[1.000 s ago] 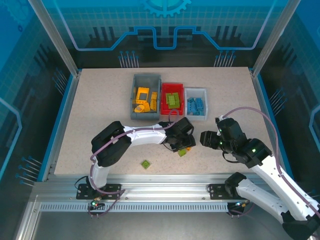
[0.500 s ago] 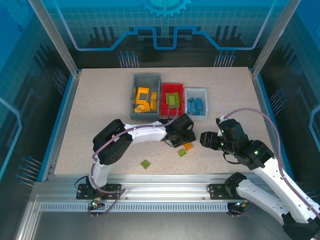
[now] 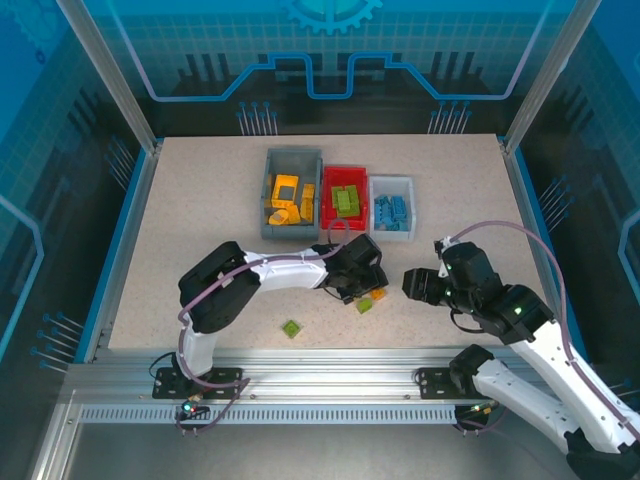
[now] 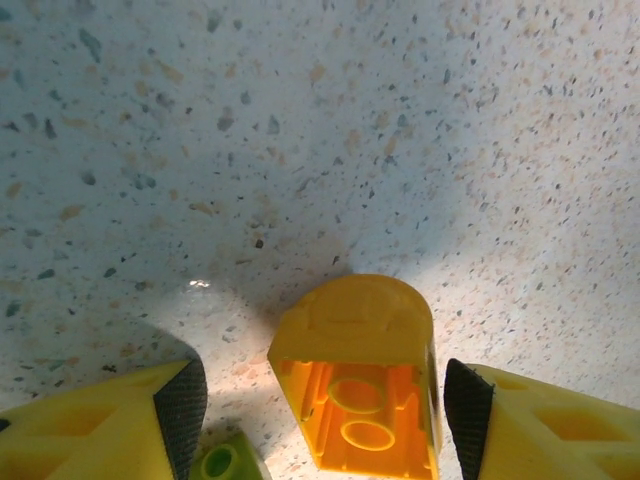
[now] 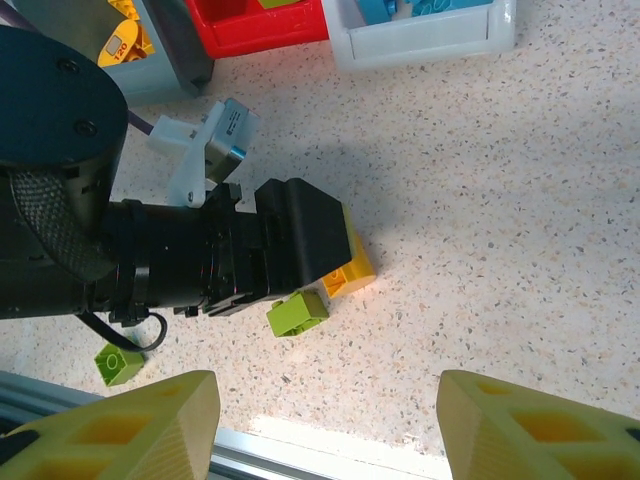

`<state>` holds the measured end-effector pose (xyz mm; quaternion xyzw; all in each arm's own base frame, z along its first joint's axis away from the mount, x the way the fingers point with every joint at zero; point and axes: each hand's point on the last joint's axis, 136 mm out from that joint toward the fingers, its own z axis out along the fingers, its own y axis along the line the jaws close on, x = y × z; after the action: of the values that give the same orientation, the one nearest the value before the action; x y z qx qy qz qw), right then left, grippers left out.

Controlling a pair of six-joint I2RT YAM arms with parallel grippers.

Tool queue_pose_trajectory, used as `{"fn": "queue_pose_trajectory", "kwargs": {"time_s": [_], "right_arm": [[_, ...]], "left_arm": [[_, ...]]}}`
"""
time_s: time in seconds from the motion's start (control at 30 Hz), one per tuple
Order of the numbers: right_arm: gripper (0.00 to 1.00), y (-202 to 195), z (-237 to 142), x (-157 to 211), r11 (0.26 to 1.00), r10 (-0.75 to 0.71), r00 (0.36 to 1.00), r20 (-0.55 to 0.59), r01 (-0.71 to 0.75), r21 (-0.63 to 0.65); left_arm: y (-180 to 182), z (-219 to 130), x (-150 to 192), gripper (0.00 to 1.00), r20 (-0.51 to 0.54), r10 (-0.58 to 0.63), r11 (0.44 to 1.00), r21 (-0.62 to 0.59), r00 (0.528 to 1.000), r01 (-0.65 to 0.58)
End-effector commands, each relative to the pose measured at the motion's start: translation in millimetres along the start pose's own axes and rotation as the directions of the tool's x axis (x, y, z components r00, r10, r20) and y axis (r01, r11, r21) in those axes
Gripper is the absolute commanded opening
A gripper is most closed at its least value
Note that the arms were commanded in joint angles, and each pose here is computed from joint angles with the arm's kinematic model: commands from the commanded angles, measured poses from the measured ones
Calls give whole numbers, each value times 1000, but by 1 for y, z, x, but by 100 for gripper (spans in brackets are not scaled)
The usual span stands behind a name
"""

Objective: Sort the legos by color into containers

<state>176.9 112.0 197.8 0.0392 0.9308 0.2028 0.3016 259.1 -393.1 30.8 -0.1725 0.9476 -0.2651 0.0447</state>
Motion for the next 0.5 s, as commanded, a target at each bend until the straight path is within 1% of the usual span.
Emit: {"fn": "queue_pose_trajectory", "kwargs": {"time_s": [0.0, 0.3, 0.47], "right_arm": [[61, -3, 1, 11, 1000, 5, 999, -36, -5, 0], [61, -2, 3, 12, 1000, 5, 999, -41, -6, -2], [61, -2, 5, 15, 1000, 4, 999, -50, -4, -7]], "left_arm": [[-5, 4, 13, 66, -53, -34, 999, 8, 998, 35], [-12, 19, 8, 49, -48, -24, 999, 38, 999, 26], [-19, 17, 0, 40, -25, 0, 998, 57, 1000, 1]]}}
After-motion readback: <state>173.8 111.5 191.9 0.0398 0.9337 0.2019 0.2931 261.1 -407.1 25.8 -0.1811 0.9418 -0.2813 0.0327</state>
